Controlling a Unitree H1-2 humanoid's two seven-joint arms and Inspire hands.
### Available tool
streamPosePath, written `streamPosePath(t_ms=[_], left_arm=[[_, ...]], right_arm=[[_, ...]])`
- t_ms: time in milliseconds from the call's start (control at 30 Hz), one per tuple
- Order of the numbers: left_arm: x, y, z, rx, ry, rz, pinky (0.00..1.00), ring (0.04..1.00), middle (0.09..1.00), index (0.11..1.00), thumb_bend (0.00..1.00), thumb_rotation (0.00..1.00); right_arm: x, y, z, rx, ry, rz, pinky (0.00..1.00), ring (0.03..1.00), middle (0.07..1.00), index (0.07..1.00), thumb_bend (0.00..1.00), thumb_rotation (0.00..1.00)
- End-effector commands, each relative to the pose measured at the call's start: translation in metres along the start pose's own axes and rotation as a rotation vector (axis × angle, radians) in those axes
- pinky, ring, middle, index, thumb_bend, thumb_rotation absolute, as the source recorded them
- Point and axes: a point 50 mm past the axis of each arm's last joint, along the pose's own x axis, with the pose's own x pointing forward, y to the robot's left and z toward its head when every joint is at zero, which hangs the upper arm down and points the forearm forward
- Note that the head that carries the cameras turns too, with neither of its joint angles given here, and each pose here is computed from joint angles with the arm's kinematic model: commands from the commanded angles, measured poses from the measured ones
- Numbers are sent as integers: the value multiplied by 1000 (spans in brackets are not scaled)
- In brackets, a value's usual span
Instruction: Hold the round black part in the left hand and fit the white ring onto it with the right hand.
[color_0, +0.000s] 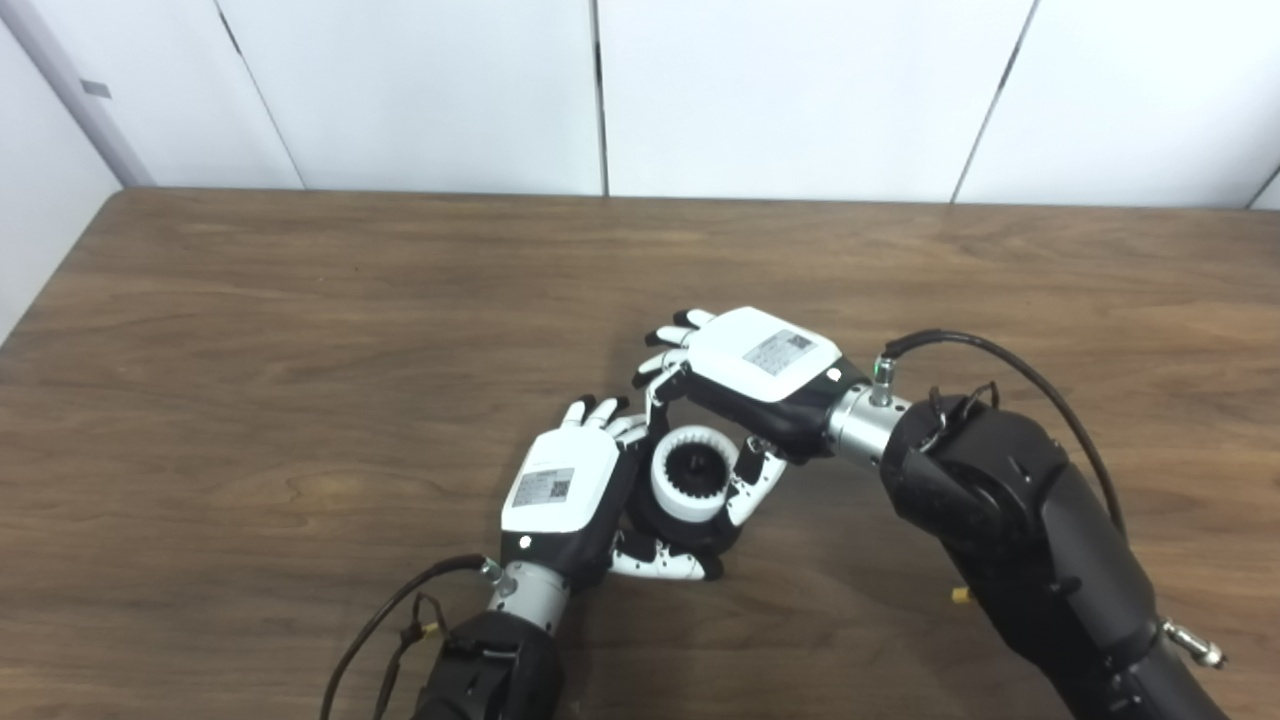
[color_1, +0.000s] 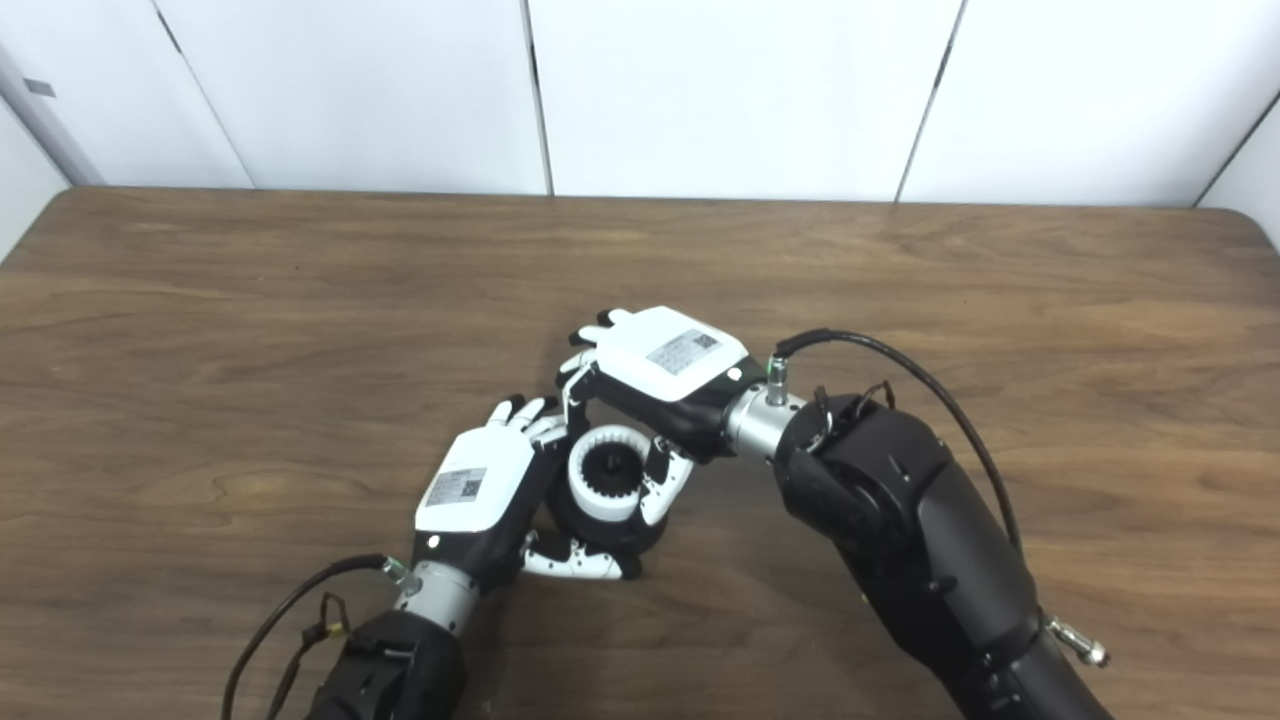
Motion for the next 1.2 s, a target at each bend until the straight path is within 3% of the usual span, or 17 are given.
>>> streamPosePath(t_ms=[0, 200, 867, 1167], left_arm=[[-8, -18, 2, 24, -10, -113, 1000, 943, 836, 486, 522, 63], [-8, -17, 1, 22, -1, -123, 1000, 947, 840, 486, 522, 63], [-8, -19, -4, 44, -4, -124, 1000, 937, 828, 485, 523, 61], [-8, -19, -6, 40, 6, -120, 1000, 930, 823, 486, 522, 64]], right_arm=[[-3, -5, -8, -15, 39, 1, 1000, 976, 873, 725, 911, 404], [-5, -9, -7, -38, 46, -4, 1000, 994, 887, 761, 942, 509], [-22, -64, 6, -11, 50, -145, 1000, 990, 870, 715, 984, 455], [-27, -74, 5, -17, 68, -150, 1000, 1000, 875, 720, 997, 469]])
